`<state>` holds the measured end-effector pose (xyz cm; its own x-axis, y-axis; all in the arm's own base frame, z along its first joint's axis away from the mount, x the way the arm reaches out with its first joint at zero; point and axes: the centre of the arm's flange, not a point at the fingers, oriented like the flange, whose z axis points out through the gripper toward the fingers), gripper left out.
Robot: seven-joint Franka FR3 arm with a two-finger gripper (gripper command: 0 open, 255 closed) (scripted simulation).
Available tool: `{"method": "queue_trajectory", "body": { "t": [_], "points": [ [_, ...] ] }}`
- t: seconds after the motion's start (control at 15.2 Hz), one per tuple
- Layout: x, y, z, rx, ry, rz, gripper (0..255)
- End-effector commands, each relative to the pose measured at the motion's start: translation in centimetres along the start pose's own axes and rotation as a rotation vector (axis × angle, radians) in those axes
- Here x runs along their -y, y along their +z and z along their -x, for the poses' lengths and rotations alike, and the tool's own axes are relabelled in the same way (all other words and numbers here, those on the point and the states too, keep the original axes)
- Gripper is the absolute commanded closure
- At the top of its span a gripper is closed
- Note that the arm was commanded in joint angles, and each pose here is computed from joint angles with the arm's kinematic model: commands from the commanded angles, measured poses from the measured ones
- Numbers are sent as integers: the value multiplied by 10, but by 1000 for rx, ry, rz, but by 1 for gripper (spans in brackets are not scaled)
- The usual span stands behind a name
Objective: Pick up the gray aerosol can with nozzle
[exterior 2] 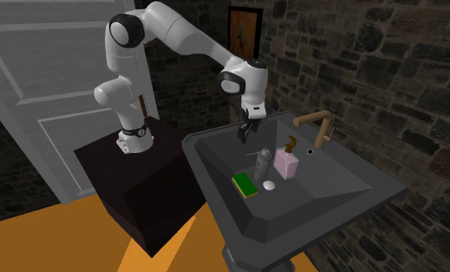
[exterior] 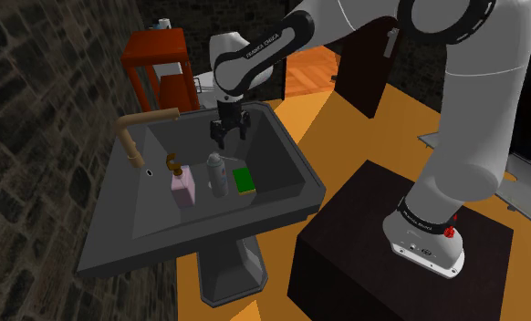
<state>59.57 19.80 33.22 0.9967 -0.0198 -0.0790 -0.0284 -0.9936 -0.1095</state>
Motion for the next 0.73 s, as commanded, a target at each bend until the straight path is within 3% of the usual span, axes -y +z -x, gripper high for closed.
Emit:
{"method": "queue_trajectory", "body": {
  "t": [0.0,0.26,0.66],
  "points": [
    [8,17,-19,10,13,-11,0],
    [29,50,-55,28,37,-33,0],
    [29,80,-60,30,40,-35,0]
  ]
}}
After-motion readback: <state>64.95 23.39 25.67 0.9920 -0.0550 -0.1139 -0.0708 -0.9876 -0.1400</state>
